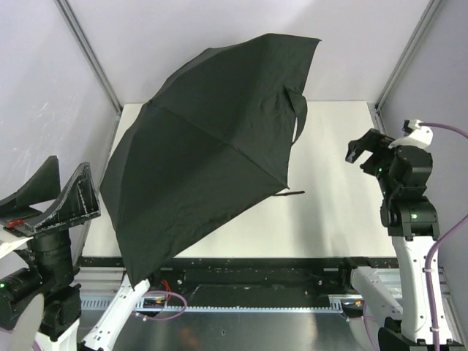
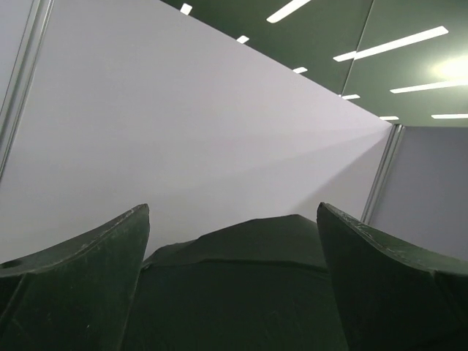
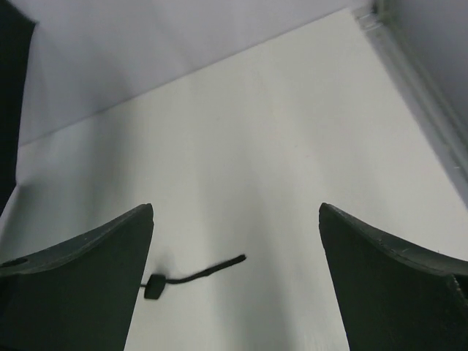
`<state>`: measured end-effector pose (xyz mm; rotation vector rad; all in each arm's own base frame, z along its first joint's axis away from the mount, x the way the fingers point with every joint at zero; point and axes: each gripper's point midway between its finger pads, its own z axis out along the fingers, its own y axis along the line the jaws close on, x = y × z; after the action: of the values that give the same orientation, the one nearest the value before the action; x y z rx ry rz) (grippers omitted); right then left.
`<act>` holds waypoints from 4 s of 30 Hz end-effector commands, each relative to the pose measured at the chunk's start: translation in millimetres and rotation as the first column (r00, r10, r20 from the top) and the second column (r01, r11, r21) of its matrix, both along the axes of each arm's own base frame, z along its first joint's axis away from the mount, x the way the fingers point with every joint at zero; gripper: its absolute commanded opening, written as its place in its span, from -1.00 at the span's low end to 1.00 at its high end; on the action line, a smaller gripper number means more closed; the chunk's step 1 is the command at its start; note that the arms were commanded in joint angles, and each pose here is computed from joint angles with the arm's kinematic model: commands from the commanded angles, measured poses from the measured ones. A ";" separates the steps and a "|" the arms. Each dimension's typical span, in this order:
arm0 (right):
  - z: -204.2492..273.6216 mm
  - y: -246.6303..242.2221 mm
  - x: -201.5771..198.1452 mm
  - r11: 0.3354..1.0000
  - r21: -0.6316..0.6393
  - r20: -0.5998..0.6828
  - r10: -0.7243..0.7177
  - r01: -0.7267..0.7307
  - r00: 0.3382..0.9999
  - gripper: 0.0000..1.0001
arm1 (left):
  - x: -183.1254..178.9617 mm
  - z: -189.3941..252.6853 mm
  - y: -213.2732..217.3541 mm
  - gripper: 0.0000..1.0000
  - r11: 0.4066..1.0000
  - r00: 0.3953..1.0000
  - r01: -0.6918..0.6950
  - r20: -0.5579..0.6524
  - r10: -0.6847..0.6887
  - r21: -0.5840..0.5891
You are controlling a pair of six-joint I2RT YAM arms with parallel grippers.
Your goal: Put away the umbrella
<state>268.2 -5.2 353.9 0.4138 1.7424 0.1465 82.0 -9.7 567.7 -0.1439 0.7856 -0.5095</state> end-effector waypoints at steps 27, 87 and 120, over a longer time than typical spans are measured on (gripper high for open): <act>-161.2 413.8 80.3 0.254 -0.277 0.156 0.963 -0.927 0.218 0.92 | -24.5 1.6 -37.8 0.99 0.959 0.980 0.201 -0.029 -0.199 0.201; 10.9 237.8 -15.9 0.505 0.552 0.396 0.542 -0.664 0.741 -1.00 | 63.8 -253.6 -383.4 0.58 0.233 -0.025 0.935 -0.706 -0.708 -0.267; -4.0 227.8 22.8 0.714 0.453 0.236 0.481 -0.534 0.844 0.19 | 98.2 -275.5 -327.6 -1.00 0.823 0.635 0.507 -0.757 -0.155 0.257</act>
<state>277.6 227.6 335.3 0.2571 1.7018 1.1260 146.8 -365.8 247.8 0.4918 1.8553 -0.8734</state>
